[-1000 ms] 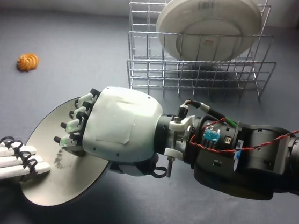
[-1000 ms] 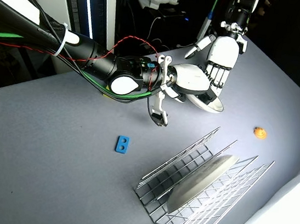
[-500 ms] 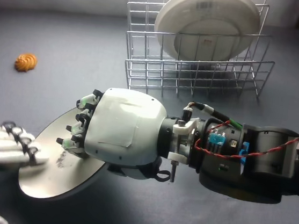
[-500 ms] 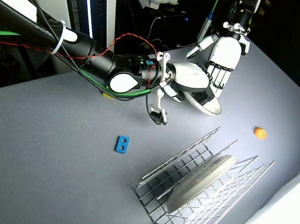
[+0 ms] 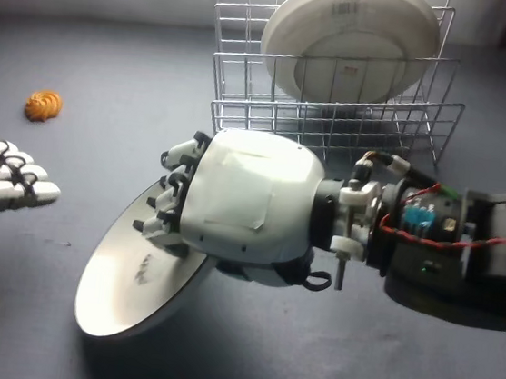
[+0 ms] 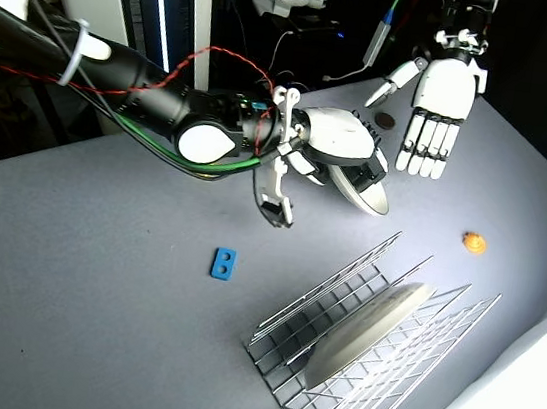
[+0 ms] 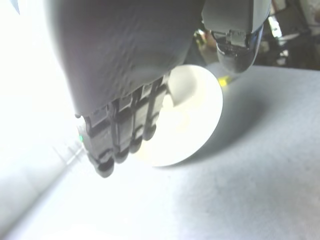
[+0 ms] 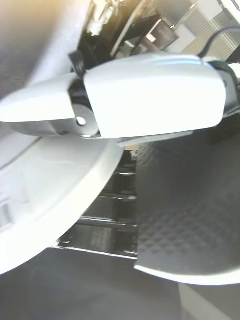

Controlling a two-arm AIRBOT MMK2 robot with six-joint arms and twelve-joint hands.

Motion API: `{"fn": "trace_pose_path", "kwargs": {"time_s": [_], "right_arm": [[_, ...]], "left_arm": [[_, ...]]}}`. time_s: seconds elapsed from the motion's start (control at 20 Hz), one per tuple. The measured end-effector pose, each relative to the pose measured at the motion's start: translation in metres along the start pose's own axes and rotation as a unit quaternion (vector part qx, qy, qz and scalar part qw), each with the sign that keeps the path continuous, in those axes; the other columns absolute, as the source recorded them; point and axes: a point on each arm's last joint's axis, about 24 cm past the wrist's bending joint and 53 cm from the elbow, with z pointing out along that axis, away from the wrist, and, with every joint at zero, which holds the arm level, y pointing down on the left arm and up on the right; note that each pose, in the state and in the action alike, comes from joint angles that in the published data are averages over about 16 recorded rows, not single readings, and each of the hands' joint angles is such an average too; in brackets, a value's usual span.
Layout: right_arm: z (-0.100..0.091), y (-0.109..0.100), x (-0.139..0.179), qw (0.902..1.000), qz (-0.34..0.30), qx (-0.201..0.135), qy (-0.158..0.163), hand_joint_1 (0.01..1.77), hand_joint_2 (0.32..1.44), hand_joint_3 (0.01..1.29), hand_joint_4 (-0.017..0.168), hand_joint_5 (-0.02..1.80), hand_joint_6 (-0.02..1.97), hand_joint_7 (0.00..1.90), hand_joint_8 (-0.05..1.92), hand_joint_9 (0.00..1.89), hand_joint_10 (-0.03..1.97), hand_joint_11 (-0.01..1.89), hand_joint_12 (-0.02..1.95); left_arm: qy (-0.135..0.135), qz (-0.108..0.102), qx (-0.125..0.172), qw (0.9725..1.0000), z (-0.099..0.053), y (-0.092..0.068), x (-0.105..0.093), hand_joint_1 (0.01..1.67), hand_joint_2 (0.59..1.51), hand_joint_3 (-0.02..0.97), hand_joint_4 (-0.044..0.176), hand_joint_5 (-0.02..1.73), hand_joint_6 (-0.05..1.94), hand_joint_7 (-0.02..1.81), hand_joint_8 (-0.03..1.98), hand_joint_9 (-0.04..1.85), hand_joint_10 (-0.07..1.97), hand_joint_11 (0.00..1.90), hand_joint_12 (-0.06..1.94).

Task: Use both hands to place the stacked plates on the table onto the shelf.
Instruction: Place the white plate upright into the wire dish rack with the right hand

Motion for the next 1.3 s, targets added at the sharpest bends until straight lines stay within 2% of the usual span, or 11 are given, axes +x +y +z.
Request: {"fn": "trace_pose_path", "kwargs": {"time_s": [0.55, 0.85, 1.1, 1.3], "right_arm": [[-0.043, 0.011, -0.056, 0.9999, 0.009, 0.011, -0.007, 1.32, 1.02, 0.01, 0.003, 0.87, 1.05, 0.93, 1.04, 0.91, 1.26, 0.69, 1.47], [-0.067, 0.014, -0.088, 0.9984, 0.053, 0.01, -0.014, 1.33, 1.02, 0.01, 0.004, 0.88, 1.06, 0.94, 1.03, 0.91, 1.25, 0.7, 1.48], [-0.081, 0.013, -0.111, 0.9926, 0.12, -0.001, -0.017, 1.33, 1.02, 0.01, 0.004, 0.87, 1.07, 0.93, 1.04, 0.9, 1.27, 0.69, 1.5], [-0.089, 0.005, -0.13, 0.9811, 0.192, -0.003, -0.02, 1.33, 1.02, 0.01, 0.002, 0.86, 1.08, 0.92, 1.05, 0.89, 1.28, 0.68, 1.51]], "left_arm": [[-0.028, 0.009, 0.011, 0.9995, 0.002, 0.007, -0.025, 0.01, 1.074, 0.013, 0.003, 0.02, 0.0, 0.02, 0.0, 0.02, -0.05, 0.02, 0.01], [-0.035, 0.019, 0.027, 0.9988, 0.006, 0.004, -0.033, 0.01, 1.072, 0.013, 0.004, 0.02, 0.0, 0.02, 0.0, 0.02, -0.05, 0.02, 0.01], [-0.037, 0.043, 0.044, 0.9974, 0.008, 0.0, -0.04, 0.01, 1.069, 0.013, 0.005, 0.02, 0.01, 0.02, 0.0, 0.02, -0.05, 0.02, 0.01], [-0.033, 0.073, 0.064, 0.9947, 0.009, -0.007, -0.042, 0.01, 1.067, 0.013, 0.005, 0.02, 0.01, 0.02, 0.0, 0.02, -0.05, 0.02, 0.01]]}}
